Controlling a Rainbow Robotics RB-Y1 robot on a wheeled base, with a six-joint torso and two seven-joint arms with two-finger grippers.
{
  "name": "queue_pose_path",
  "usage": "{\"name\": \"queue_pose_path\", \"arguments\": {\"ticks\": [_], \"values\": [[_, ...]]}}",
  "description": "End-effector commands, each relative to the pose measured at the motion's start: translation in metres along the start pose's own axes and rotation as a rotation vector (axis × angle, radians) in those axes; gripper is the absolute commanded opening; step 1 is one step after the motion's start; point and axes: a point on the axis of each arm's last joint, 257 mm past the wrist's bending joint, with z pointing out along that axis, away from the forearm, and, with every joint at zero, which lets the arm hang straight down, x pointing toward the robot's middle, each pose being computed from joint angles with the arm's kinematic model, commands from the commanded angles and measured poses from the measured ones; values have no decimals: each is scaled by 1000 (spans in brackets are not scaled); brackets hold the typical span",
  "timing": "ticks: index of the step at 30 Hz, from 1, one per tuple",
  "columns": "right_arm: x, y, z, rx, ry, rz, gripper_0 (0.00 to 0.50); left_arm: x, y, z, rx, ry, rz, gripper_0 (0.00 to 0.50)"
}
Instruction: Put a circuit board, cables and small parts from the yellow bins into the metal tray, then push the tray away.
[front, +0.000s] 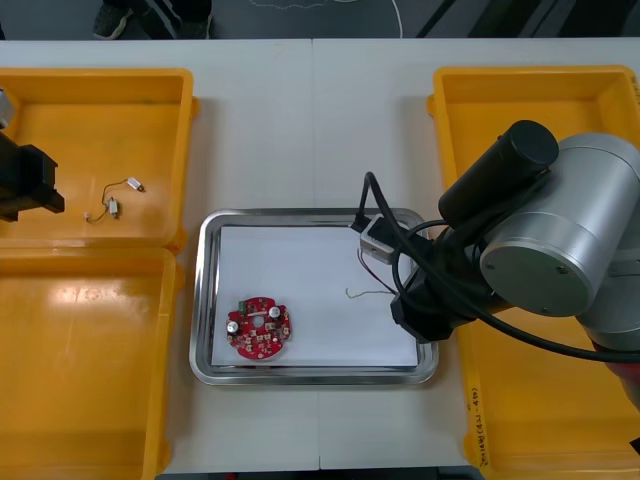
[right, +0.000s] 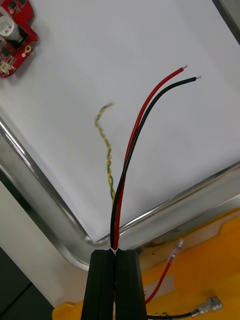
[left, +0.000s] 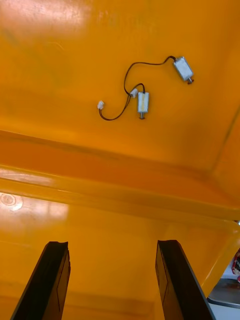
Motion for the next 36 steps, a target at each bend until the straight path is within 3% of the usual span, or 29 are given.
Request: {"name": "queue_pose_path", "arguments": {"ticks": [1,7,10,17,27,36], "values": [[-27,10,-2,23,-28,-120,0,-30,6,-17,-53,-30,85,500],[-36,26,10,16,-10,-202,0,-38,-1,-8,-79,26,112,500],[-38,34,18,18,2,-249,0,-46,-6,-4,-79,35,124,500],[-42,47,38,6,10,-321,0,-61,-12,10,-59,33,162,500],[-41,58,66,27,43,-439,0,-78,-14,42,4,11,237,500],[-34,59,76,29,88,-517,0,-79,-24,56,15,6,253,500]]}}
